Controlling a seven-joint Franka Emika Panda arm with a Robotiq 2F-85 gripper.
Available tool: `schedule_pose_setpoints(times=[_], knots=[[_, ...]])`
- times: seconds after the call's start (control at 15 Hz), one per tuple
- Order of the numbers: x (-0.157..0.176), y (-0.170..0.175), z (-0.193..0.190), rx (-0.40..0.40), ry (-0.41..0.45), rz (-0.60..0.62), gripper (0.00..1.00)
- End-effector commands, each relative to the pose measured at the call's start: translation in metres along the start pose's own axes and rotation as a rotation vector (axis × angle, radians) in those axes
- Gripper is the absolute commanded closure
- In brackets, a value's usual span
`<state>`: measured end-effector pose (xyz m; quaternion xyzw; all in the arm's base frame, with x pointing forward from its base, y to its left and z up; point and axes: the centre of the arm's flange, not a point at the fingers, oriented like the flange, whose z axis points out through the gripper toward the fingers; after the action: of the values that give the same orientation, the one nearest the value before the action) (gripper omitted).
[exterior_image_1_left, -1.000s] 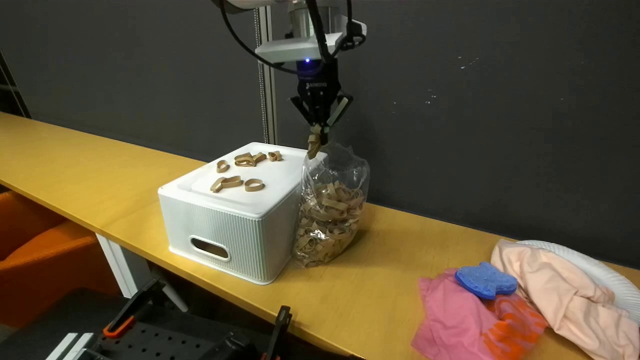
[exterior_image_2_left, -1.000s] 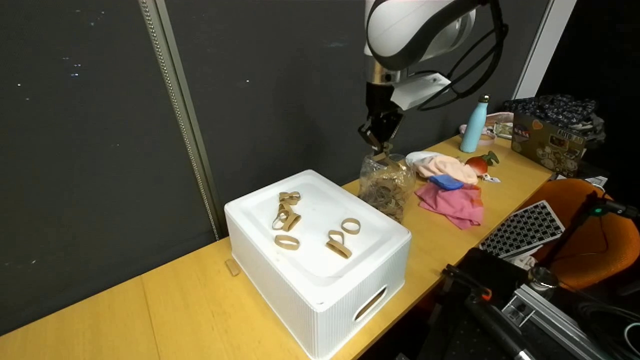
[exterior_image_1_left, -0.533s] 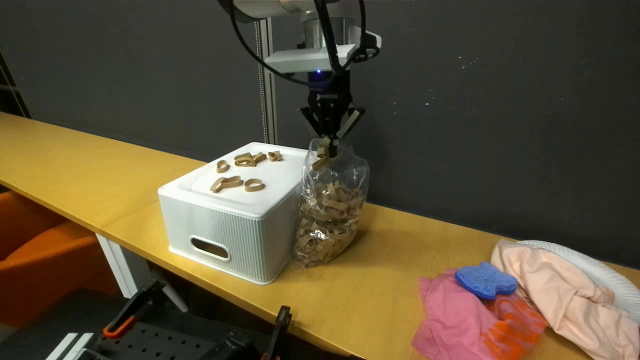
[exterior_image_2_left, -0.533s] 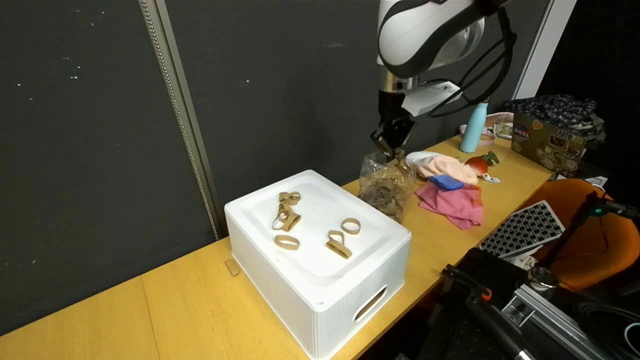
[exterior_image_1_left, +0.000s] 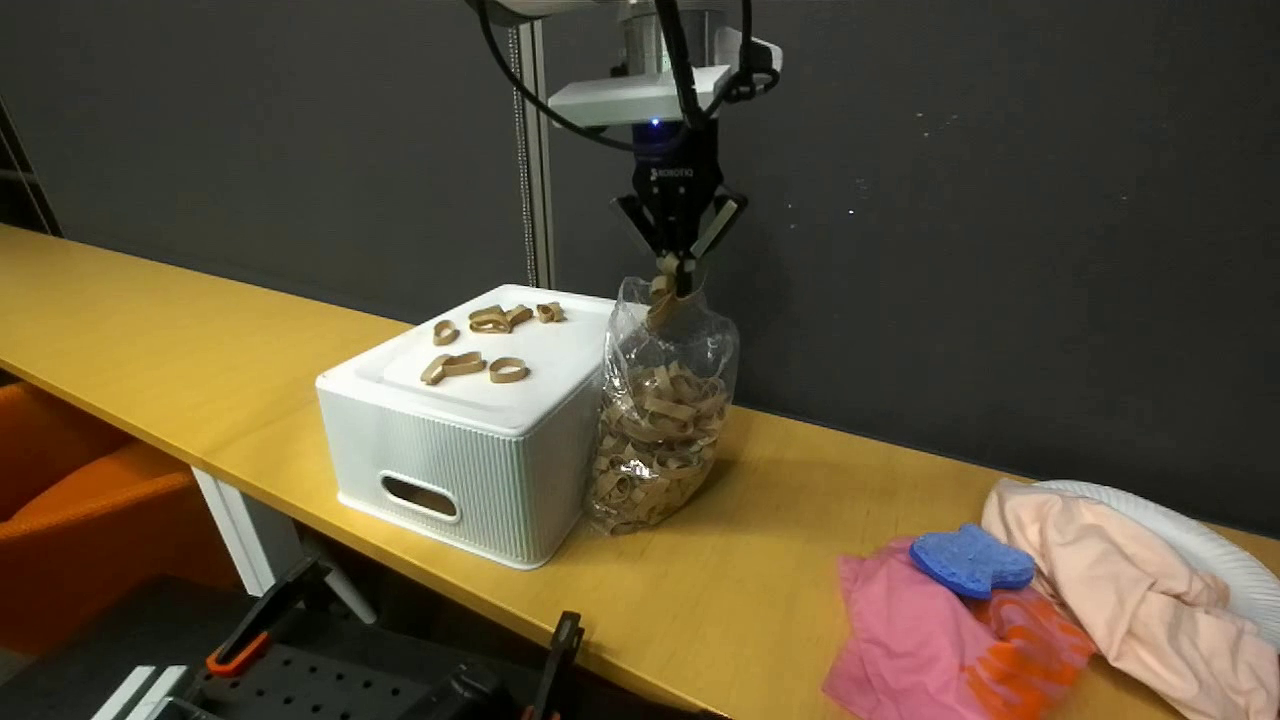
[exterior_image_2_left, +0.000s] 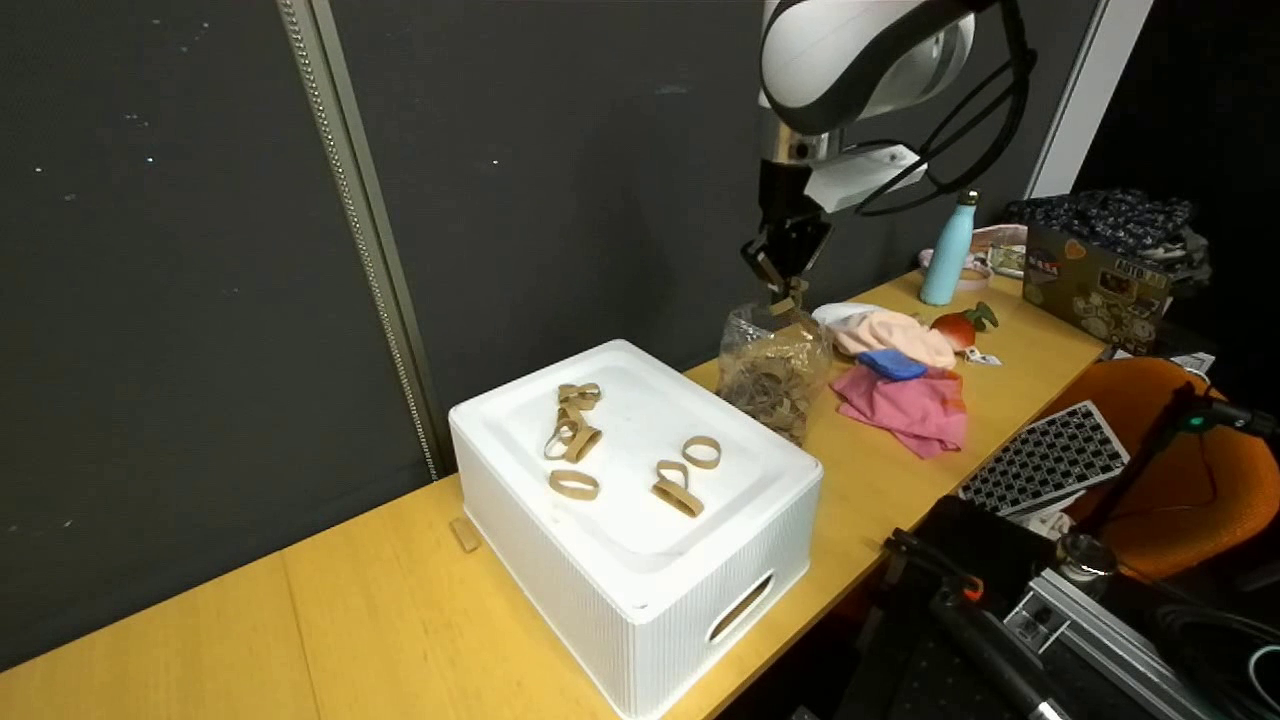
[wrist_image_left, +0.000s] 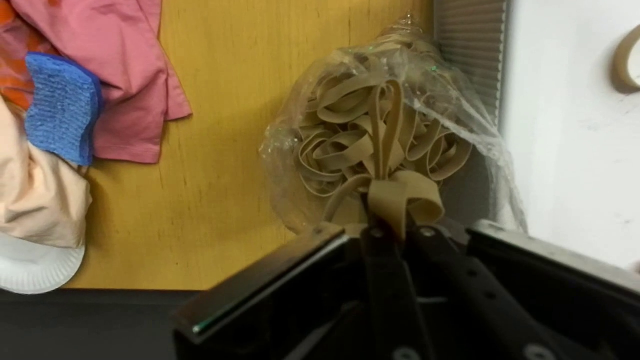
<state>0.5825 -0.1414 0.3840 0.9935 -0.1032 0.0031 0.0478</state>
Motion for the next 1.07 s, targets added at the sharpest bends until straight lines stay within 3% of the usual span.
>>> schedule_pose_setpoints(times=[0.0,0.4,0.47,0.53,1.0], knots=[[0.012,0.006,0.001,0.007,0.009,0.009,0.99],[0.015,0.009,0.046,0.018,-0.043,0.019,0.99],[0.014,0.008,0.048,0.020,-0.044,0.021,0.89],[0.013,0.007,0.047,0.021,-0.043,0.020,0.70],[-0.001,-0.001,0.018,0.026,-0.008,0.012,0.20]])
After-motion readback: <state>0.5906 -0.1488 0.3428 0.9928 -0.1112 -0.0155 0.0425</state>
